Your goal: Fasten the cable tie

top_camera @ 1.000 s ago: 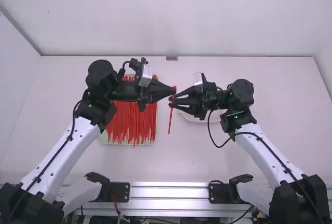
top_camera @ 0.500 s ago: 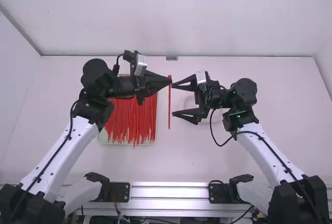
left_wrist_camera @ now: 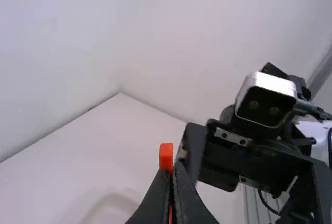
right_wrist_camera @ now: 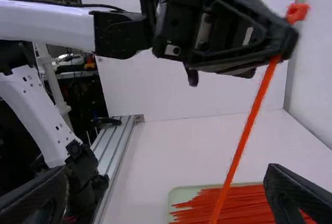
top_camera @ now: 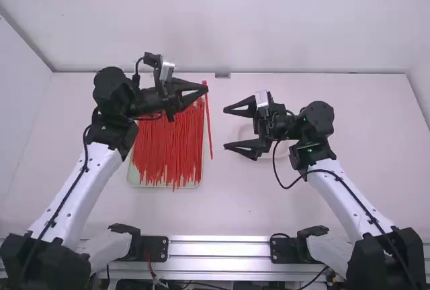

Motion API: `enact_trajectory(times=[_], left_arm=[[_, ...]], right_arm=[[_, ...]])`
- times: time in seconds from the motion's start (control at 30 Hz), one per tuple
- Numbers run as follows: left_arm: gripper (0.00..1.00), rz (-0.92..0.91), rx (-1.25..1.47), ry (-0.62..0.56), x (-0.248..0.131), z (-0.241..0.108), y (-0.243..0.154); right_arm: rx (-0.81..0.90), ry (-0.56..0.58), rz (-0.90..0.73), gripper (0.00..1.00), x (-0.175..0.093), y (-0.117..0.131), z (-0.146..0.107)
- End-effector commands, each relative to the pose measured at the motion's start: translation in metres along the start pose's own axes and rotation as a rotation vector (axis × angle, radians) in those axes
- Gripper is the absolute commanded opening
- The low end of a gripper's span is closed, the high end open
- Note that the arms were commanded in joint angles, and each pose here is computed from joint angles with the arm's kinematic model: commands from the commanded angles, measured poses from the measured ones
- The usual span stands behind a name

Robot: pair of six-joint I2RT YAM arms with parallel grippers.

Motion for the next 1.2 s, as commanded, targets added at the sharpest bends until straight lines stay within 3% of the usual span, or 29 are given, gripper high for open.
enact_trajectory(times=[0.0,0.3,0.6,0.77,1.17], left_arm=[[0.02,-0.032,-0.019,0.004,0.004,0.012,0.006],[0.02,-0.024,-0.308,0.062,0.032,0.012,0.065],[0.02,-0.061,-0.621,0.128,0.055,-0.017,0.119],[0.02,-0.031,-0.683,0.136,0.051,-0.031,0.136],[0.02,-0.042,-0.953,0.201,0.047,-0.042,0.134]], right_arm=[[-0.064,-0.005,0.014,1.0,0.001,0.001,0.011],[-0.155,0.031,0.033,1.0,0.0,-0.001,-0.003],[-0.485,0.047,0.059,1.0,0.0,-0.001,-0.015],[-0.598,0.044,0.064,1.0,0.0,-0.001,-0.015],[-0.682,0.054,0.014,1.0,-0.013,-0.007,-0.014]])
Point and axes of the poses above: each hand's point on the last joint's axis, 136 mm out from that joint toward the fingers, its own x axis out along the fingers, its own y axis along the line the jaws close on, z = x × y, the point moved 10 cm from there along -x, back along the fingers, and after that the axes turned 1 degree about x, right-handed, at the moved point
